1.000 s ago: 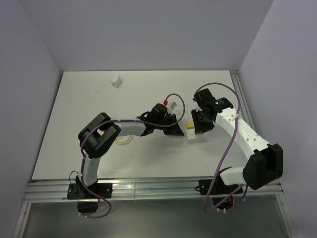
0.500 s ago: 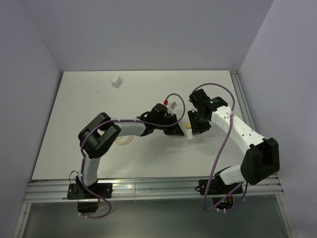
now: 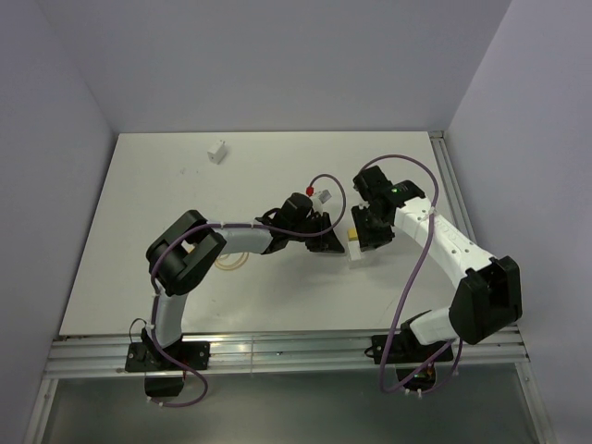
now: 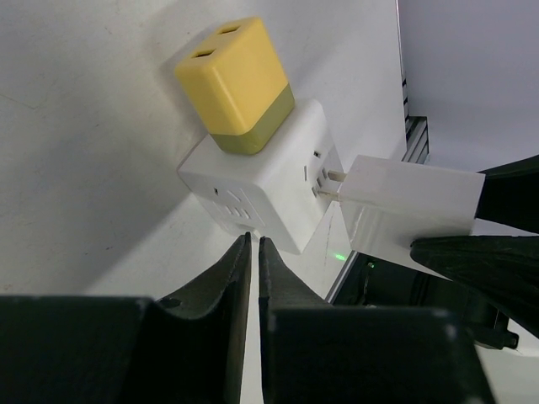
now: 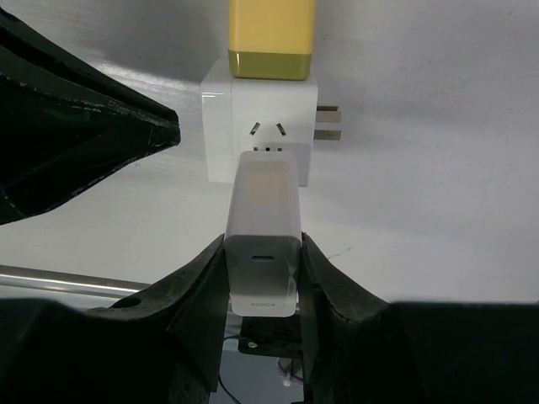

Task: Insert the plug
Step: Insert the plug into the socket.

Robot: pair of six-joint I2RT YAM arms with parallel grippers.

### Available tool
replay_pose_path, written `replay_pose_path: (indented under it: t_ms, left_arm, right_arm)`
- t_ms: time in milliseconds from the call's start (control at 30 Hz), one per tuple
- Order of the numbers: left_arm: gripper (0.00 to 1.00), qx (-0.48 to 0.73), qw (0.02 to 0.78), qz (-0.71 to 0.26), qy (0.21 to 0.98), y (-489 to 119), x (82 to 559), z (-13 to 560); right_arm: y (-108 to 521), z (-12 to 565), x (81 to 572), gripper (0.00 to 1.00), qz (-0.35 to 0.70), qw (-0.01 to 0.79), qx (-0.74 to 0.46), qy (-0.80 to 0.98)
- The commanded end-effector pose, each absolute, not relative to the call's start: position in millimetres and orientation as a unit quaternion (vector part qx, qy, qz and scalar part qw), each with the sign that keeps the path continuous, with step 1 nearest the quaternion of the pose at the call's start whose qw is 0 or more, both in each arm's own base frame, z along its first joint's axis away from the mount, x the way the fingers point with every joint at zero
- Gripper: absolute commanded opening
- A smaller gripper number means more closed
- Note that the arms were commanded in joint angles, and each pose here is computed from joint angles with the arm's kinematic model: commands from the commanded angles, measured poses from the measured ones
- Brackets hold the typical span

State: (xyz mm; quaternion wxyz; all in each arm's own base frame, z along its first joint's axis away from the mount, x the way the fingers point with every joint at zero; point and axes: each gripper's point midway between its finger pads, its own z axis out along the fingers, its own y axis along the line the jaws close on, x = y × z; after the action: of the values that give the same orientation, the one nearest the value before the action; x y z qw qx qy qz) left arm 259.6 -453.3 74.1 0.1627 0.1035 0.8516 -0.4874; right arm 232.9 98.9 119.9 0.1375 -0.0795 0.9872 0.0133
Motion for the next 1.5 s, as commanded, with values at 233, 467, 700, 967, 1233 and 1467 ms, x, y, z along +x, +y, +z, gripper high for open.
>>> replay_pose_path:
  t_ms: [233,467,700,967,1233,1467]
  left_arm:
    - [0.14,0.120,0.175,-0.513,0.832,-465.5,261.5,95.4]
    - [0.14,0.122,0.173,-0.515,0.831,-466.7,261.3,95.0]
    - [0.14,0.118,0.166,-0.520,0.830,-468.6,260.5,93.7]
    - [0.14,0.119,0.167,-0.518,0.831,-468.0,259.8,91.5]
    - [0.14,0.115,0.157,-0.518,0.833,-470.7,260.7,83.5]
    - [0.14,0.113,0.156,-0.520,0.832,-468.7,258.5,83.3]
  right_arm:
    - [105.1,118.2,244.7,0.00,0.017,0.150,-0.077,0.986]
    - [102.5,113.6,243.6,0.00,0.002,0.127,-0.080,0.989]
    - [104.2,93.1,243.7,0.00,-0.006,0.079,-0.089,0.993]
    - [101.6,56.2,235.3,0.00,-0.013,0.059,-0.075,0.995]
    - [106.0,38.9,229.0,0.00,-0.025,-0.004,-0.103,0.994]
    - [116.8,35.8,233.3,0.00,-0.018,-0.047,-0.118,0.992]
